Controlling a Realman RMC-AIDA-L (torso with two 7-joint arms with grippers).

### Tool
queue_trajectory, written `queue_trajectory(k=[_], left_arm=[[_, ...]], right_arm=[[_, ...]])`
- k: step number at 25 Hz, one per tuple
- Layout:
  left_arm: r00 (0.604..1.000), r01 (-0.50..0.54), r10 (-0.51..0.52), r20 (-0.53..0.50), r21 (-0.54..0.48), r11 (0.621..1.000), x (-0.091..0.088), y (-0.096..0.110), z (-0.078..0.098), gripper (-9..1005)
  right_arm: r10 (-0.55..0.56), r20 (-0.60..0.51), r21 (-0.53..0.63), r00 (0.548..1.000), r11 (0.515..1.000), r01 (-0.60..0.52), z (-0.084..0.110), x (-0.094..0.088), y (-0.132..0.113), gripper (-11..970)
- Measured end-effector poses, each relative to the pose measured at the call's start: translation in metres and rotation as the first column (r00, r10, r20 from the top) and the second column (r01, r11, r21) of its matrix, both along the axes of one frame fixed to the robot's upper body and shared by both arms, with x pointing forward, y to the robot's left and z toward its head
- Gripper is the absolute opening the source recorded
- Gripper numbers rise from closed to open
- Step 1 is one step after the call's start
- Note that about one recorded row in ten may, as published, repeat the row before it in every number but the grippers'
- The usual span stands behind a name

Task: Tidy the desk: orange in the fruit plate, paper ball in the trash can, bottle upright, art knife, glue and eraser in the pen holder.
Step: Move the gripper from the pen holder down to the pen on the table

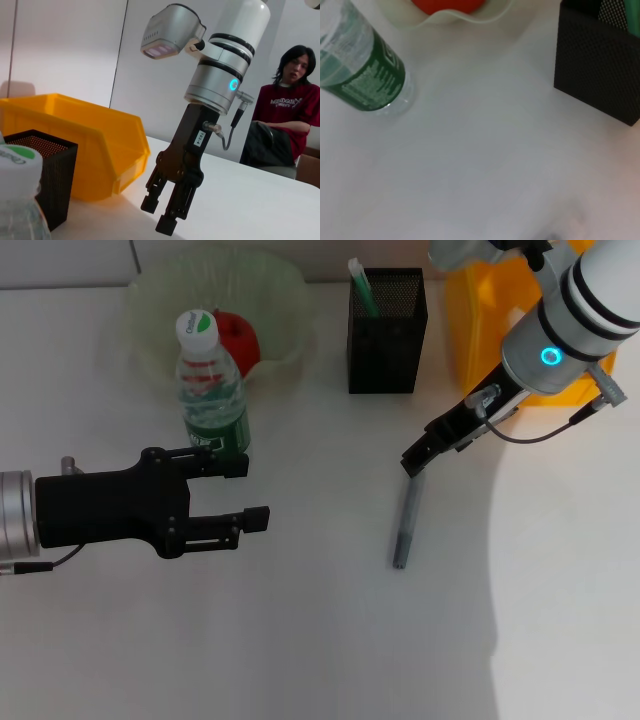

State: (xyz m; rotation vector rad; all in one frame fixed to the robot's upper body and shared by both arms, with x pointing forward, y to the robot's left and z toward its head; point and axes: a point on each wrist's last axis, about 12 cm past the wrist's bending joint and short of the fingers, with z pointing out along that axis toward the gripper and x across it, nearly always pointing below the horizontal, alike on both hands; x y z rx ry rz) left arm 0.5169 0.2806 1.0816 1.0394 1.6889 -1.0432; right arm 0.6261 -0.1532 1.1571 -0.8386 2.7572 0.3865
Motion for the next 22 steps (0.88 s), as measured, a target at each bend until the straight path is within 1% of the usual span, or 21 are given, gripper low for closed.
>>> queue_trajectory(k=[4,13,22], left_arm=[[1.000,0.001,-0.001,0.000,0.000,1.000,0.000,0.000,0.000,725],[1.000,0.001,-0.001,-0.003,-0.005,1.000,-0.002,-0.001,-0.001,725],[1.000,0.008,-0.008,-0.004,-0.012,1.000,-0.005,-0.001,-0.002,725]], right_arm=[[-0.016,0.001,0.010,1.000,1.000,0.016,-0.011,0.002,0.002,770],[-0.021,0.036,-0.012,0.999,1.000,0.021,-0.029,0.005,0.005,762],[-0.008,0.047,-0.010,0.999,1.000,0.008,-0.036,0.004,0.012,755]])
